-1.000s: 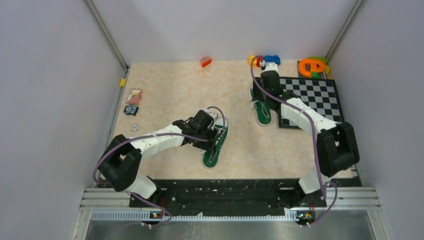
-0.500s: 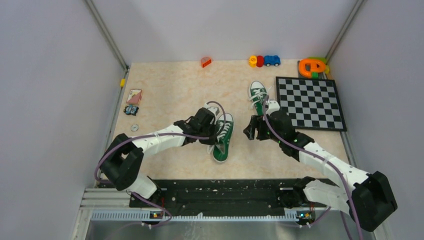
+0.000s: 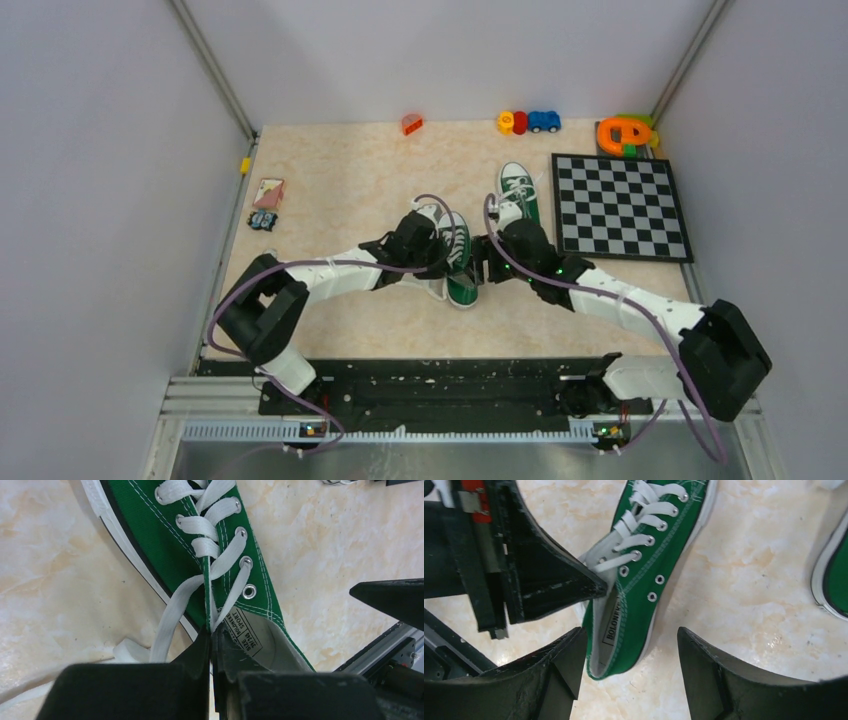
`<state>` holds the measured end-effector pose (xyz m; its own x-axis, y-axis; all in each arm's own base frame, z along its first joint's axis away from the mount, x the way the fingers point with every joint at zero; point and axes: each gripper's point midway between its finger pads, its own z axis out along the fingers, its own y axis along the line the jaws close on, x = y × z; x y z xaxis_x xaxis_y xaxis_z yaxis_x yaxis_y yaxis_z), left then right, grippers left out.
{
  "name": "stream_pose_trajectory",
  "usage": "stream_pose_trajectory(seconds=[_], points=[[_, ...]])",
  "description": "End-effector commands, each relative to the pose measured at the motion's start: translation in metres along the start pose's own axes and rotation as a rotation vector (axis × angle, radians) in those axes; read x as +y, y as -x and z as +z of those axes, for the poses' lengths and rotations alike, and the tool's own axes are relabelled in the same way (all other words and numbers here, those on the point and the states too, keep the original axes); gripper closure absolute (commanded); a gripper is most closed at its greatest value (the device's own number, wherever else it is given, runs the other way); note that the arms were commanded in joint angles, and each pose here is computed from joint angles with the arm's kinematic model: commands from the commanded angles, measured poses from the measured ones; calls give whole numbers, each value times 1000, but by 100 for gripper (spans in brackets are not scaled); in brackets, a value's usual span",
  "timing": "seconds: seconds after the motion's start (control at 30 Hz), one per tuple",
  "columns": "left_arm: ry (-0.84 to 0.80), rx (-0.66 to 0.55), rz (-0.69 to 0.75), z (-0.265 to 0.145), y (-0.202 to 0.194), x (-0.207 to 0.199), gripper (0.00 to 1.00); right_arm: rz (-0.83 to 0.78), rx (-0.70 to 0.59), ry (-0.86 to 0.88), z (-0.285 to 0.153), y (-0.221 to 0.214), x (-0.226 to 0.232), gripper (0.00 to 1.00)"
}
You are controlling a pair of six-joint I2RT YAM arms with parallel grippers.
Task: Tie the shoes
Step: Adjust the shoe at the center of the board.
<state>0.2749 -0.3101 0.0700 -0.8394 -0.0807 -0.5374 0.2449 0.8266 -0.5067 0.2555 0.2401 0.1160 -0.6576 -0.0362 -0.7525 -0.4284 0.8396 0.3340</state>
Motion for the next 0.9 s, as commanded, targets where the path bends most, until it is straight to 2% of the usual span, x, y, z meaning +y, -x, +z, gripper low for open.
stream_pose_trajectory(seconds=[0.0, 0.2, 0.43, 0.5, 0.67, 0.87], points=[[-121, -54, 42, 0, 24, -33, 100, -144, -38, -51, 12, 18, 14, 34], [-133, -35, 33, 1, 17, -33, 100, -194, -8, -166, 31, 4, 5, 42], [-149, -28, 30, -7, 16, -36, 100, -242, 25, -212, 44, -12, -3, 44], [-149, -26, 30, -10, 17, -37, 100, -239, 22, -252, 45, -13, -10, 49], [-94, 3, 40, -18, 15, -30, 100, -175, -76, -323, 35, 10, -16, 62], [-1, 45, 77, -23, 13, -16, 100, -124, -153, -337, 34, 31, -12, 67]])
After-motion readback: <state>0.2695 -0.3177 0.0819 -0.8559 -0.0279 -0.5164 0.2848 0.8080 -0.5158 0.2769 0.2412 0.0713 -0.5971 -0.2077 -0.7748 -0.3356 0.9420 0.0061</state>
